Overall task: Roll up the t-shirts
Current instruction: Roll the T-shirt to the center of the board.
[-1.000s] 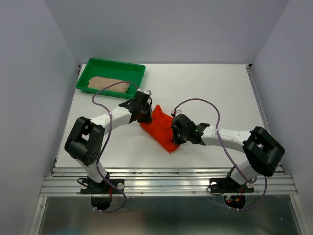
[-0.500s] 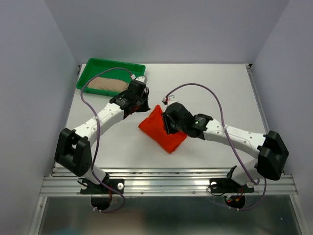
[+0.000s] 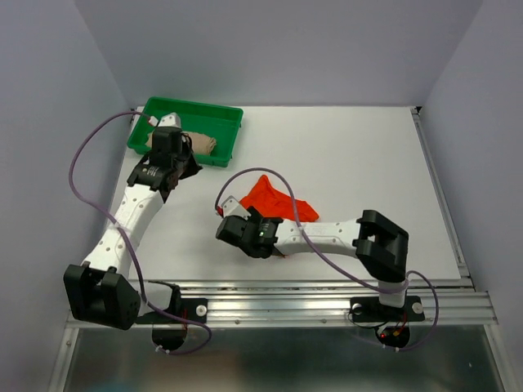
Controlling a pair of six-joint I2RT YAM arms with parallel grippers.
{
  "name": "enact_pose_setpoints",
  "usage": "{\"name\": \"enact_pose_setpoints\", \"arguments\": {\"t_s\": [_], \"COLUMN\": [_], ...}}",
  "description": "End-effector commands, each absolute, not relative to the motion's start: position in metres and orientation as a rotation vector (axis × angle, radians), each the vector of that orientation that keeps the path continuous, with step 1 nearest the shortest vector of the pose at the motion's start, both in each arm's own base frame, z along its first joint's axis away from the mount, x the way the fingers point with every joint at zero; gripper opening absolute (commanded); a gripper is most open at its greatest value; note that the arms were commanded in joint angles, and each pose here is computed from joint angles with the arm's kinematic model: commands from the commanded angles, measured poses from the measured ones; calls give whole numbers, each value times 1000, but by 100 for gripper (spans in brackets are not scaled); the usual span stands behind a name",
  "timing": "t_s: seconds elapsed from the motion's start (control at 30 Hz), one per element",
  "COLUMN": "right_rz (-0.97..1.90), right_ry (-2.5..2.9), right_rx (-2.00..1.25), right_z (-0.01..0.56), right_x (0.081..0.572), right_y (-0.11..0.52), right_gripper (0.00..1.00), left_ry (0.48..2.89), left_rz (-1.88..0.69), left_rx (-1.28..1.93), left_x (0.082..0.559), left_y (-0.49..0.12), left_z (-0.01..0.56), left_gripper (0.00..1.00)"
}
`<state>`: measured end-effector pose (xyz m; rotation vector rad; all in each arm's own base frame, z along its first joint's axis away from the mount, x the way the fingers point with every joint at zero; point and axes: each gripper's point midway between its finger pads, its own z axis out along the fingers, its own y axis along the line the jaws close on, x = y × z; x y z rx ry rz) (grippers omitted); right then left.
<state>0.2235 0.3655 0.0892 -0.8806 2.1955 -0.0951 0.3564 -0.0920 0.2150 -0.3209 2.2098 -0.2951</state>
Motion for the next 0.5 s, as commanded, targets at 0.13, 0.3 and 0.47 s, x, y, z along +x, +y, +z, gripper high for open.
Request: {"name": "enact_pose_setpoints", "arguments": {"t_s": [0.13, 0.3, 0.47], "right_rz": [-353, -405, -434], "right_ry": [2079, 2055, 2019], "right_rx": [-911, -914, -906], "right_z": [81, 76, 80], "right_x": [240, 244, 246], "right_y": [361, 356, 358], "right_gripper": [66, 65, 65], "left_ry": [2220, 2226, 2230], "left_rz": [-261, -271, -280], "left_rx": [-353, -357, -356], "left_x": [345, 345, 346], "left_y": [-69, -69, -70], "left_z": [208, 203, 201], "left_gripper": [0, 0, 0]}}
